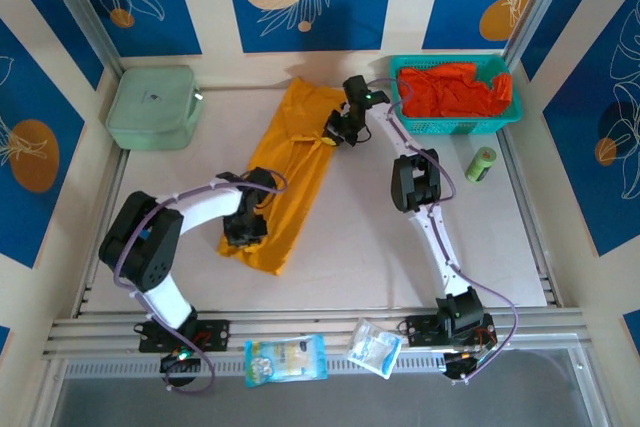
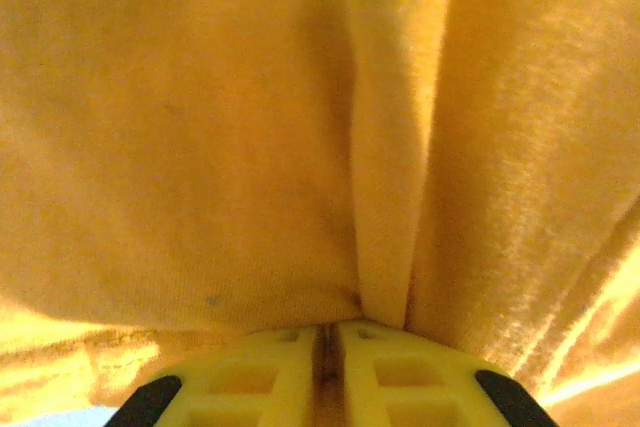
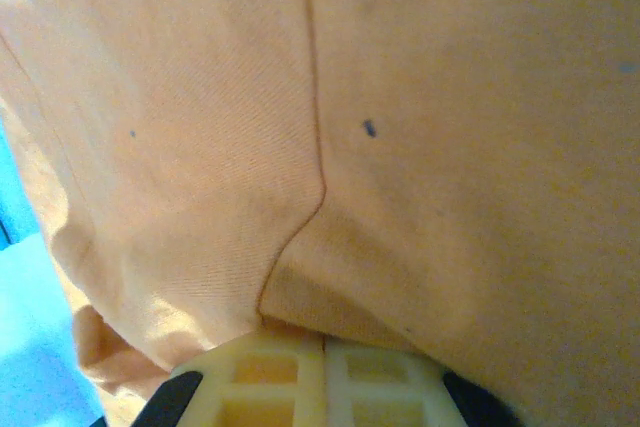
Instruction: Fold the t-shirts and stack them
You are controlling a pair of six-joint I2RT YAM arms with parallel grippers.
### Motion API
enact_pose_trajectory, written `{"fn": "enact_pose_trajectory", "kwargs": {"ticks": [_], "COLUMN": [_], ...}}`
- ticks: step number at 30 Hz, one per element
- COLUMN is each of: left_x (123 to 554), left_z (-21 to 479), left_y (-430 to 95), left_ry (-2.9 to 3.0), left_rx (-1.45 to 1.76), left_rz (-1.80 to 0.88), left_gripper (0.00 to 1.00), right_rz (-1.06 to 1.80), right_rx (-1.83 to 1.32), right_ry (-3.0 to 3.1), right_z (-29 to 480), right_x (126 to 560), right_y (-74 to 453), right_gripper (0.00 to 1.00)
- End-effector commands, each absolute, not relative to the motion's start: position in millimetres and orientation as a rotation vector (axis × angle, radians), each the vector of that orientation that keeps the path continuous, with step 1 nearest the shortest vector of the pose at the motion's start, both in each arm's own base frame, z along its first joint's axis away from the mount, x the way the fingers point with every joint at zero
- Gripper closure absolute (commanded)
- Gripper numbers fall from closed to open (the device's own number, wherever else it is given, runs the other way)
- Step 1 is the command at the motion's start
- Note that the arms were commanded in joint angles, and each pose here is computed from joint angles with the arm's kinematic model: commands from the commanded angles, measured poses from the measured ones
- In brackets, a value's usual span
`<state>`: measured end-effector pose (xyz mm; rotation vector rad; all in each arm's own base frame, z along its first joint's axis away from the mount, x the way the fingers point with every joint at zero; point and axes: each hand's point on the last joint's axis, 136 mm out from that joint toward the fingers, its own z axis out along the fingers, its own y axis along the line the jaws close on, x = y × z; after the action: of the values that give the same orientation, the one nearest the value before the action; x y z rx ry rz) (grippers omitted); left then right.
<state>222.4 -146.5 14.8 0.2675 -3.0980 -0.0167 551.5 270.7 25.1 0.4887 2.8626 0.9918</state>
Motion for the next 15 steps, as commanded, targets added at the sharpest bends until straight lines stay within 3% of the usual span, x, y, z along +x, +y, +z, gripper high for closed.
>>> {"fn": "enact_pose_trajectory", "kwargs": {"ticks": [1,7,15], "left_x": [186.8,171.5,158.7], "left_z": [4.4,18.2,48.3], "left_y": [-180.1,-226.6,-239.1], "left_ry": [-2.976,-2.983,-3.03], "left_rx": [0.311,0.207,0.097], "left_rz": [0.107,0.187,0.125], "left_gripper": [0.8,0.61,0.57], "right_rz": [0.964,0.972,0.961], "right_rx": [0.533,0.493,0.375], "right_ry": [2.921,2.945,2.949], "right_z": [-4.6,-4.7,16.9], "right_x": [547.3,542.1,535.4], "right_y": [256.3,252.5,248.2], "right_gripper": [1.0,1.0,1.0]}}
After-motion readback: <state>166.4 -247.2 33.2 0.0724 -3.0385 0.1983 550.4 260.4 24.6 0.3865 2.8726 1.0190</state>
